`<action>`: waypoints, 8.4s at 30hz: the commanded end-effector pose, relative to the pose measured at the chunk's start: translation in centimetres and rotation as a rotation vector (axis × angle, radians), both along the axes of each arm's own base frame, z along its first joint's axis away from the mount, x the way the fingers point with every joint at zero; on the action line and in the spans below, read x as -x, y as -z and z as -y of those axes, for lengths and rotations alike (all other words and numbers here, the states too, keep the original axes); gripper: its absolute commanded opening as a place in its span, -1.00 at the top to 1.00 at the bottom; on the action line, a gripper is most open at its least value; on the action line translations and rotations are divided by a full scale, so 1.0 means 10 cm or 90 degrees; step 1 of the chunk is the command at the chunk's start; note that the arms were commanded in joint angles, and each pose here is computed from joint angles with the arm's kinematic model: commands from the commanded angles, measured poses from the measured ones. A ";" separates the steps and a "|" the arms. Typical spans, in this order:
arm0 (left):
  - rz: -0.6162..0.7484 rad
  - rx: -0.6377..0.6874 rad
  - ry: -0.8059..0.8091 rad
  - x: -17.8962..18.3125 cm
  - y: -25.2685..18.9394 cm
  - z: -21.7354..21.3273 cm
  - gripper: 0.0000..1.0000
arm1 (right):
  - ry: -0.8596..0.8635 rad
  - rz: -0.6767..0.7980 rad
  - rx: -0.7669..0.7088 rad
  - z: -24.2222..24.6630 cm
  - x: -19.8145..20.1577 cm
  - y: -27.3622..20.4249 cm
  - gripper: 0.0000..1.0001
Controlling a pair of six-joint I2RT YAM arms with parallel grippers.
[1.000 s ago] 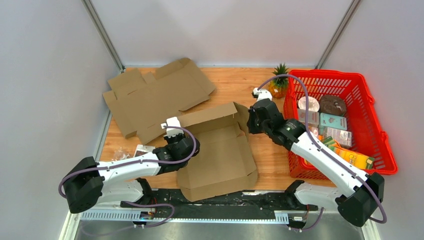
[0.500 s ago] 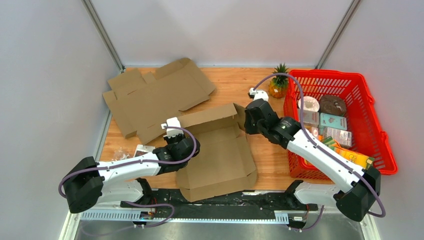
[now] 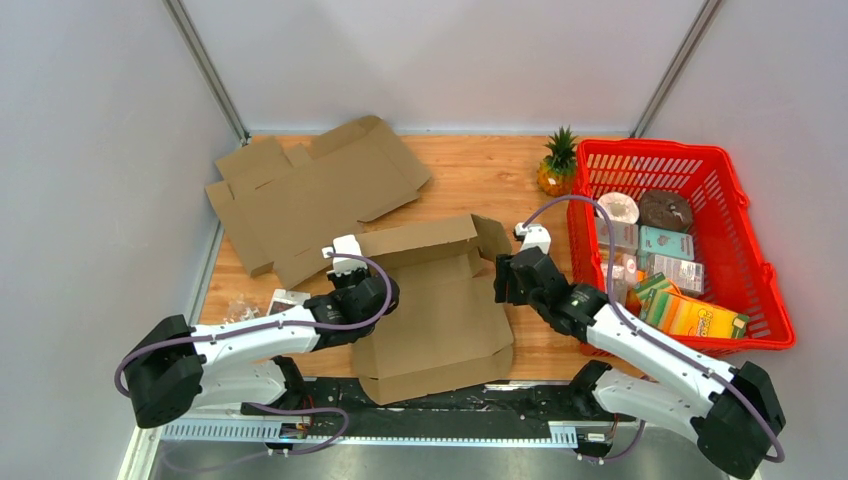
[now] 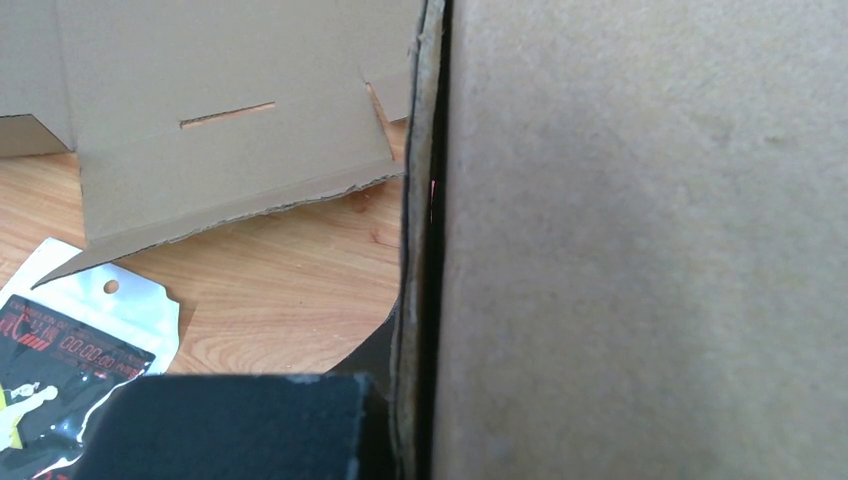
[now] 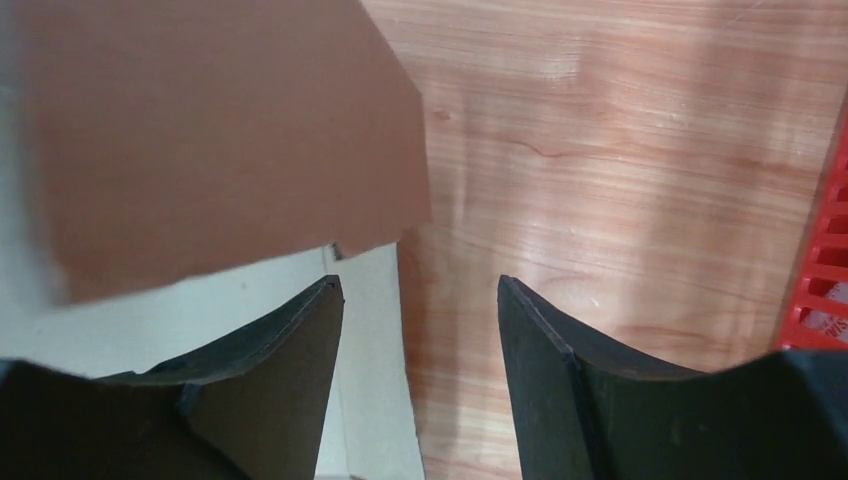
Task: Fold the paper box
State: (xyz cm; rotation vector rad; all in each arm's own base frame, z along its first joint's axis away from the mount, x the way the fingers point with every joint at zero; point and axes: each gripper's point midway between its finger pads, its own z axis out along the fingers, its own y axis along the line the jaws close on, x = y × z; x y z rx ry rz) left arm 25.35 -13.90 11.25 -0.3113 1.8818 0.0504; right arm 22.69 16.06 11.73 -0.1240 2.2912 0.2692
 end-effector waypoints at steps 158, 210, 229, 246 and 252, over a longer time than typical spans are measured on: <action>-0.067 0.113 0.505 0.54 1.09 2.77 1.00 | 0.064 0.151 0.175 0.54 -0.81 -0.79 -0.41; -0.074 0.137 0.493 0.45 1.17 2.72 1.00 | -0.339 0.357 -0.057 -0.87 -0.86 -0.38 0.30; -0.084 0.141 0.492 0.43 1.22 2.71 1.00 | -0.321 0.328 -0.051 -0.88 -0.98 -0.24 -0.39; -0.073 0.156 0.502 0.44 1.11 2.73 1.00 | -0.363 0.361 -0.062 -1.14 -0.99 -0.20 0.42; -0.017 0.176 0.552 0.53 0.60 2.62 0.58 | -0.317 0.380 -0.065 -1.02 -0.98 -0.28 0.55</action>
